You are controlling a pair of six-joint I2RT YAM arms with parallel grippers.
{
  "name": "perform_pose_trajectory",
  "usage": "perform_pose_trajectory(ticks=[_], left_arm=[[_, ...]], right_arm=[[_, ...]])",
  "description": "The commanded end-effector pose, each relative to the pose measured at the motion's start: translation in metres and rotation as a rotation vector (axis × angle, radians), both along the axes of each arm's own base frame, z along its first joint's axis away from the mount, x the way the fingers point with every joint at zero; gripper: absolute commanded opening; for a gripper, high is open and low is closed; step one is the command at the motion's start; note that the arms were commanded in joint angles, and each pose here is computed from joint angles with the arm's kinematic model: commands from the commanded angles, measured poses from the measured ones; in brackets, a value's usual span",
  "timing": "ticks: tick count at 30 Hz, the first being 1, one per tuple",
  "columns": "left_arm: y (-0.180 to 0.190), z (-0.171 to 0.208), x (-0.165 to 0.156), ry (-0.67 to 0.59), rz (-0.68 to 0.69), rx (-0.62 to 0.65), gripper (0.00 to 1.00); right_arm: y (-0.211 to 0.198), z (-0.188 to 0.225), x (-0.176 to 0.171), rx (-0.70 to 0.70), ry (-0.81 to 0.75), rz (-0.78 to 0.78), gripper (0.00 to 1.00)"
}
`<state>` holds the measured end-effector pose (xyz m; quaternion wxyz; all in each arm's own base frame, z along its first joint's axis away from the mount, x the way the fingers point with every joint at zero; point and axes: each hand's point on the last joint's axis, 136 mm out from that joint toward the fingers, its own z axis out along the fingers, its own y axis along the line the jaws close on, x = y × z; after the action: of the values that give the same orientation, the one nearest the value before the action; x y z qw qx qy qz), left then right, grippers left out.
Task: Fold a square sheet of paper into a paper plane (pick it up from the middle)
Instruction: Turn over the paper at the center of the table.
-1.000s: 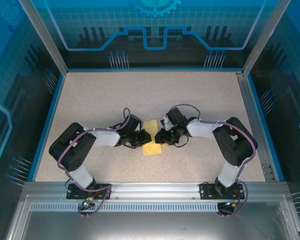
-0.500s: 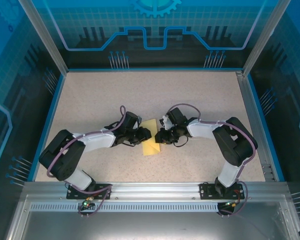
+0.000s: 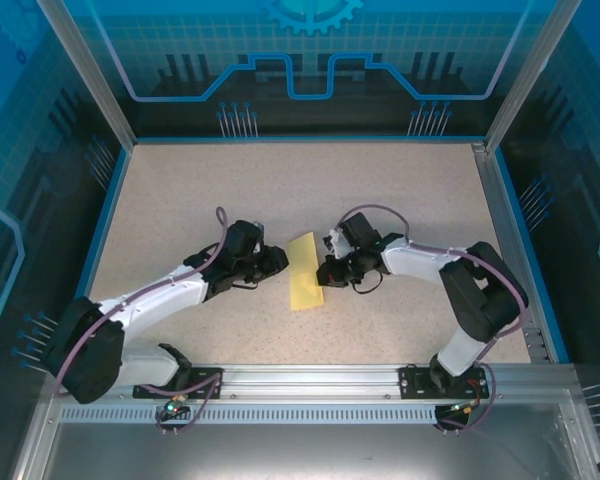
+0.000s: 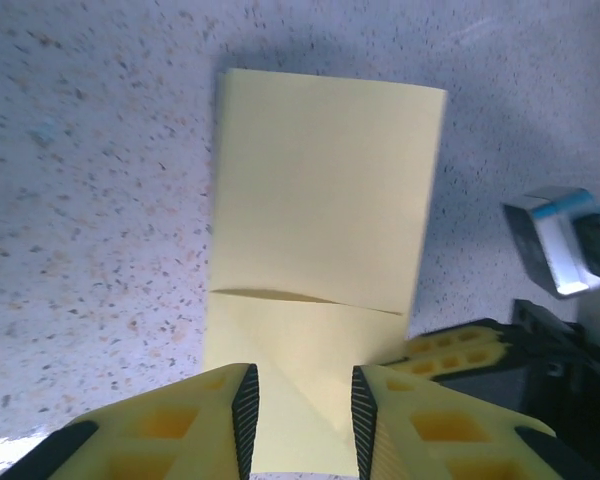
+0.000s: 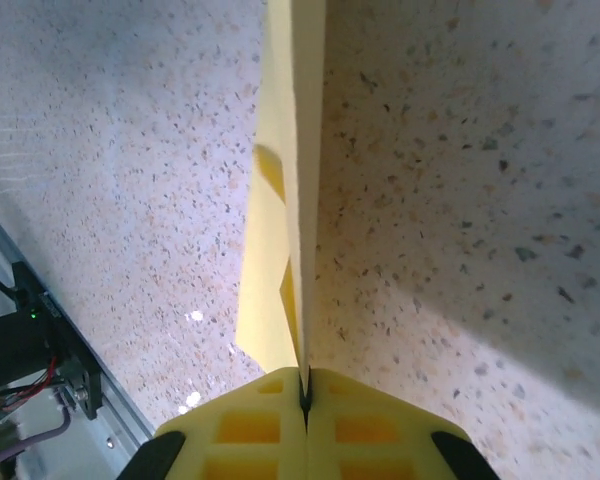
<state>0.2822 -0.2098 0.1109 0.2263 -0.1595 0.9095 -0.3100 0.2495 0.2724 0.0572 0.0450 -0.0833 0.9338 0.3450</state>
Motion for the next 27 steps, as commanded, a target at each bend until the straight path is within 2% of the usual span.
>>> perform_pose_trajectory(ticks=[1,6,10,13,15,18,24,27], left_arm=[[0.025,0.002,-0.003,-0.027,0.059,0.085,0.36],[0.05,0.013,-0.005,-0.079,0.132,0.142,0.39],[0.071,0.016,-0.008,-0.11,0.181,0.185,0.44],[0.084,0.015,-0.011,-0.114,0.208,0.214,0.44],[0.092,0.015,-0.013,-0.117,0.225,0.239,0.44],[0.108,0.014,-0.017,-0.12,0.263,0.283,0.45],[0.133,0.013,-0.032,-0.129,0.295,0.357,0.47],[0.139,0.013,-0.038,-0.146,0.298,0.362,0.48]], right_arm=[[-0.026,0.03,0.006,-0.119,-0.079,-0.022,0.02],[-0.078,0.066,0.003,-0.459,-0.179,-0.077,0.03],[-0.117,0.105,-0.002,-0.846,-0.274,-0.119,0.06],[-0.129,0.119,-0.005,-1.078,-0.287,-0.132,0.05],[-0.128,0.12,-0.003,-1.184,-0.29,-0.147,0.05],[-0.106,0.101,-0.003,-1.208,-0.241,-0.121,0.07],[-0.037,0.048,-0.005,-1.097,-0.133,-0.048,0.07],[-0.008,0.023,-0.003,-1.091,-0.094,0.014,0.08]])
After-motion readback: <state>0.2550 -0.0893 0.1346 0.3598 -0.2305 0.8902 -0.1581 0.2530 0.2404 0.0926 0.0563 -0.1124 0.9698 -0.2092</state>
